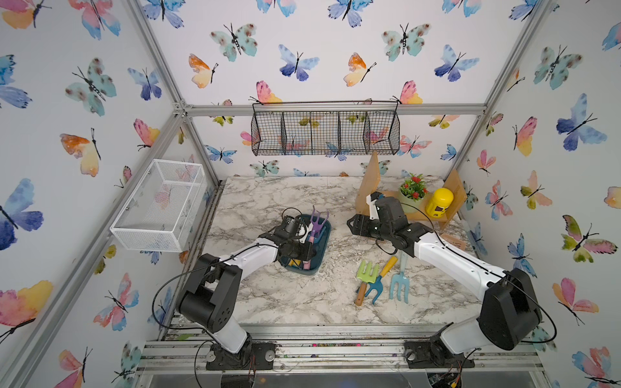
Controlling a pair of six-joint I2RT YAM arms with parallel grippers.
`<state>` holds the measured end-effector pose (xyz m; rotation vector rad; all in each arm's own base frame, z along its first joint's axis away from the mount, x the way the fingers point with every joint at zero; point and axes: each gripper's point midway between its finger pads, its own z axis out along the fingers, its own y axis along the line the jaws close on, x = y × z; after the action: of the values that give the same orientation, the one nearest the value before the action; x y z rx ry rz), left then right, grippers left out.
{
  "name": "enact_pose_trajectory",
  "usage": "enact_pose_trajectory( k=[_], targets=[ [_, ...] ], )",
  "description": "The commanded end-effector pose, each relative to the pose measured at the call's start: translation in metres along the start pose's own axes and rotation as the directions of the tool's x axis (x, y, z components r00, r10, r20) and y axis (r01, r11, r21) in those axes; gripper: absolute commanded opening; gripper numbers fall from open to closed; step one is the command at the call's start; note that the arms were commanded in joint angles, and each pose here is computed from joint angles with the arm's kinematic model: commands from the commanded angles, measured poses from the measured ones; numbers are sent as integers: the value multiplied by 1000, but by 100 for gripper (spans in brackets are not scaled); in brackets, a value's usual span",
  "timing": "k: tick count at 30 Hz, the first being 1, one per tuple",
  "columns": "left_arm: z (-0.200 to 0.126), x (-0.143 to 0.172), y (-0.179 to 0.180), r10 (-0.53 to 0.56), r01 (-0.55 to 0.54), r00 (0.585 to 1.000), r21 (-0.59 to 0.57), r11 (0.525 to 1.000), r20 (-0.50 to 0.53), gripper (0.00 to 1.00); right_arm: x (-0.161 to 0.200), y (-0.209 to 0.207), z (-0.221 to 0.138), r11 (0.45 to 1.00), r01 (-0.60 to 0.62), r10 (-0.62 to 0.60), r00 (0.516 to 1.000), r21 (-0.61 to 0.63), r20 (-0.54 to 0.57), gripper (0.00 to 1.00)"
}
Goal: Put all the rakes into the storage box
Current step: Place the rake in the storage box.
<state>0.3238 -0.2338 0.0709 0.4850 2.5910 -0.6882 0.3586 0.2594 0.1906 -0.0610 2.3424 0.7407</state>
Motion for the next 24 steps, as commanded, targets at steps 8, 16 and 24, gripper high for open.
enact_pose_trajectory(
  k=[8, 16, 24],
  targets=[
    [2, 22, 19, -2, -9, 996, -129, 992, -84, 23, 0, -2, 1, 1000, -2, 2, 1000, -1, -14, 71],
    [2, 32, 22, -7, -9, 993, -138, 990, -119, 42, 2, -2, 4, 1000, -6, 6, 1000, -2, -27, 71],
    [-3, 34, 19, 4, -22, 992, -142, 990, -123, 55, 6, -5, 6, 1000, -10, 10, 999, 2, -39, 71]
  ],
)
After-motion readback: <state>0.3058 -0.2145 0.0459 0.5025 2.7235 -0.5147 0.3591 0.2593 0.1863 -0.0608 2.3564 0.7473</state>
